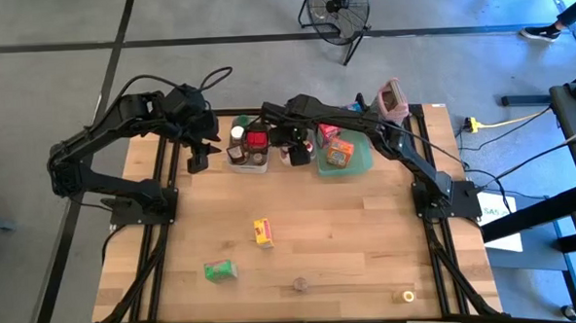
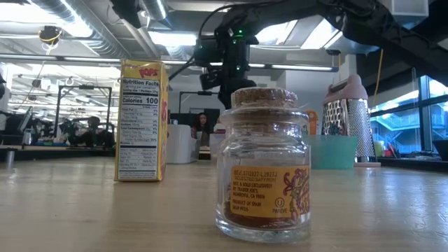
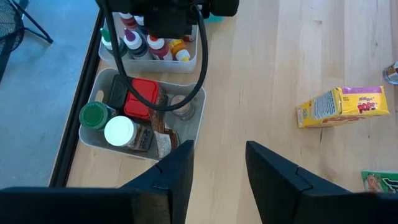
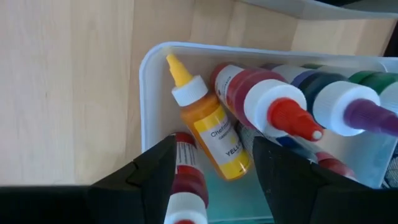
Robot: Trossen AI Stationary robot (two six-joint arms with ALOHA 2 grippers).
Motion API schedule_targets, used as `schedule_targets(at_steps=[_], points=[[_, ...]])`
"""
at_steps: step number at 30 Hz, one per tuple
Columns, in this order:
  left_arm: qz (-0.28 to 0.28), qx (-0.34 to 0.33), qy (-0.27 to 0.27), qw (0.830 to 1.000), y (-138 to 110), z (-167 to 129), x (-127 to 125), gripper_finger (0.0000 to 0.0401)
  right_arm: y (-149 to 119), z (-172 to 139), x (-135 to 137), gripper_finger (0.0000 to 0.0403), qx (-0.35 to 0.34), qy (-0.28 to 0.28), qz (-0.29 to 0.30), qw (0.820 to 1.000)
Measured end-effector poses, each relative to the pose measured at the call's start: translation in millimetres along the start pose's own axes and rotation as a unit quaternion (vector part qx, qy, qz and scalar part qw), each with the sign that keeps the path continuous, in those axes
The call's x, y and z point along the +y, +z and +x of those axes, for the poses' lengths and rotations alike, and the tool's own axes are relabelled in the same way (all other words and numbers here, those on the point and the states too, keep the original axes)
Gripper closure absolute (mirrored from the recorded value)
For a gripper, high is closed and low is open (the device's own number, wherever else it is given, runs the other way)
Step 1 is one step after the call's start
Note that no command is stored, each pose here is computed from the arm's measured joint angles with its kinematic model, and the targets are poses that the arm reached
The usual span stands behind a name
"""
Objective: Pick & Place Kitchen Items
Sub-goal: Adjust the yellow food coloring bottle in the transparent bin
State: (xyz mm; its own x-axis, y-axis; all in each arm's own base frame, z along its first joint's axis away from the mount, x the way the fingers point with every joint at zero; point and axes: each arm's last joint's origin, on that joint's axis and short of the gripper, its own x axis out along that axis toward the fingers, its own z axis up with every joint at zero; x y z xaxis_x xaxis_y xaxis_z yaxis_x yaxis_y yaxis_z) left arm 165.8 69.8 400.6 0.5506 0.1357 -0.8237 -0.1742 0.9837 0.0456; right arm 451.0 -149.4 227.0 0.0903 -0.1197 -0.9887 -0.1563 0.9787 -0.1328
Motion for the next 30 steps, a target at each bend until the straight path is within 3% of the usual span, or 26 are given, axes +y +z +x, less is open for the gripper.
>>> schedule_targets(at_steps=[30], points=[[0.006, 0.001, -0.001, 1.000, 0, 0, 0, 0.0260, -6, 2, -11, 0.0182, -0.010, 0.019, 0.010, 1.000]])
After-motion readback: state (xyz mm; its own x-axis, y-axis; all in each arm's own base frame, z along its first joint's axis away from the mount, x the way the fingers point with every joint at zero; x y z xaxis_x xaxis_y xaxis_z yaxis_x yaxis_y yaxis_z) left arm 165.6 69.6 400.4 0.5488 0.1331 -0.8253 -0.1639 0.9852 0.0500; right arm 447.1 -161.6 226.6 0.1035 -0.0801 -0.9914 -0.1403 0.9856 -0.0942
